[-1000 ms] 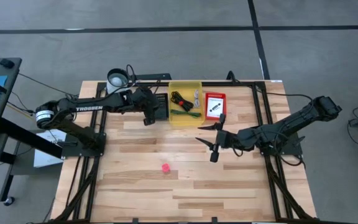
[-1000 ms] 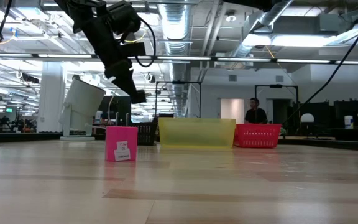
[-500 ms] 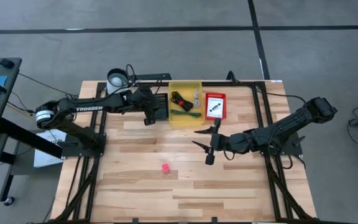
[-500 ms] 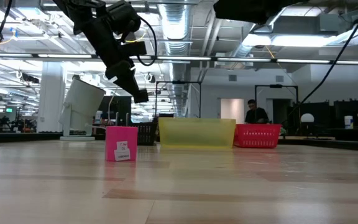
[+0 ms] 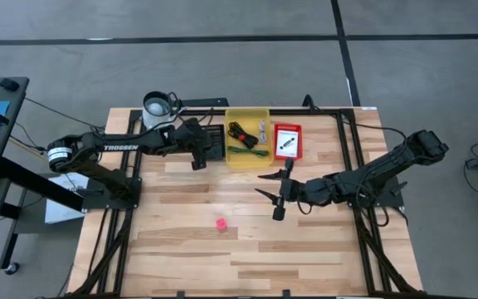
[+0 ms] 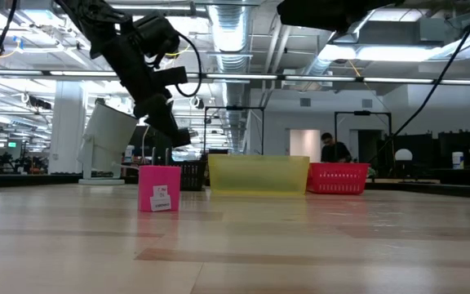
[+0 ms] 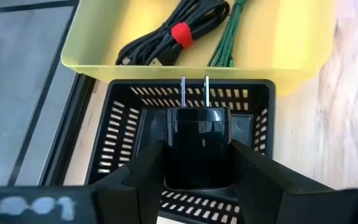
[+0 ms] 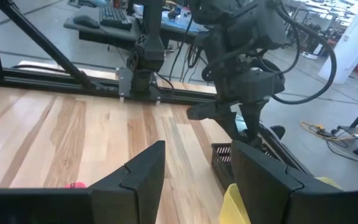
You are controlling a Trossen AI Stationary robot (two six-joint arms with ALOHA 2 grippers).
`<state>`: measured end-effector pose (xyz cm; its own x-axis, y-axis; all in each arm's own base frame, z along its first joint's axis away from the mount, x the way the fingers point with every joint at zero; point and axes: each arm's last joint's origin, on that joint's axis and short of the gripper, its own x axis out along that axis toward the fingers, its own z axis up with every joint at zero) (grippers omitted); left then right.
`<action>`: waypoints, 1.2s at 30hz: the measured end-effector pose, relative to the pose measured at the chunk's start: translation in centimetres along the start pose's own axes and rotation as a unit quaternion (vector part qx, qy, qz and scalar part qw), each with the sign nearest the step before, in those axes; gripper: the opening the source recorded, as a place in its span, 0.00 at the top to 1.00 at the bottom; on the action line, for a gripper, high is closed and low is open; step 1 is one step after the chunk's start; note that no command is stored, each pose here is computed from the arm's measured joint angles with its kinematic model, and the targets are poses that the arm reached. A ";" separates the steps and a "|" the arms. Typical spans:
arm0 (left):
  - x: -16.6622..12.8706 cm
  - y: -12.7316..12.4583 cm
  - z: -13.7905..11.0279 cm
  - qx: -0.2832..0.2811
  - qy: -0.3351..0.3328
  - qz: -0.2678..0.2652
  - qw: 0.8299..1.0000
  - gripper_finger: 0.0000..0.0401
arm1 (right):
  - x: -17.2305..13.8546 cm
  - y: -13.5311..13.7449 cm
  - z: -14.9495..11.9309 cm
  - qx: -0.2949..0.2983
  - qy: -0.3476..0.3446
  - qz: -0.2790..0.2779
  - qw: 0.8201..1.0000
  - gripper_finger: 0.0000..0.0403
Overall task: Pick and place items into bin
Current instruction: Put the black charger adapter into the black bin, then put the pink charger adapter into the black bin
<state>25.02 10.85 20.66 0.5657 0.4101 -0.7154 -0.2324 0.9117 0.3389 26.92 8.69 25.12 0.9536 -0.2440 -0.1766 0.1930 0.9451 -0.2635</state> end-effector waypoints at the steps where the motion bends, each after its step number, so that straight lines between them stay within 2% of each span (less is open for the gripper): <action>1: 0.1 0.0 -0.1 -0.002 -0.001 0.002 1.000 0.61 | 0.0 0.0 0.0 0.003 0.000 0.001 1.000 0.56; 5: 0.7 0.0 -0.5 -0.006 0.003 0.015 1.000 0.61 | 0.0 0.0 0.0 0.007 0.000 0.001 1.000 0.56; 11: 2.5 -0.2 -1.1 0.001 0.046 0.077 0.996 0.55 | 0.0 0.0 0.0 0.007 0.001 0.001 1.000 0.56; 19: 4.7 -0.9 -1.9 0.024 0.077 0.069 0.994 0.47 | 0.0 0.0 -0.1 0.005 0.004 0.002 1.000 0.56; 32: 4.4 -0.8 -1.7 0.034 0.076 0.069 0.994 0.46 | 0.0 0.0 -0.1 0.005 0.003 0.002 1.000 0.55; 36: 4.1 -0.4 -0.8 0.035 0.075 0.069 0.994 0.46 | 0.0 0.0 -0.1 0.004 0.003 0.001 1.000 0.55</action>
<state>26.81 12.16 17.07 0.4061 0.5353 -0.7406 -0.2412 0.8445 0.4781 26.91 8.68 25.04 0.9525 -0.2429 -0.1839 0.1926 0.9477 -0.2545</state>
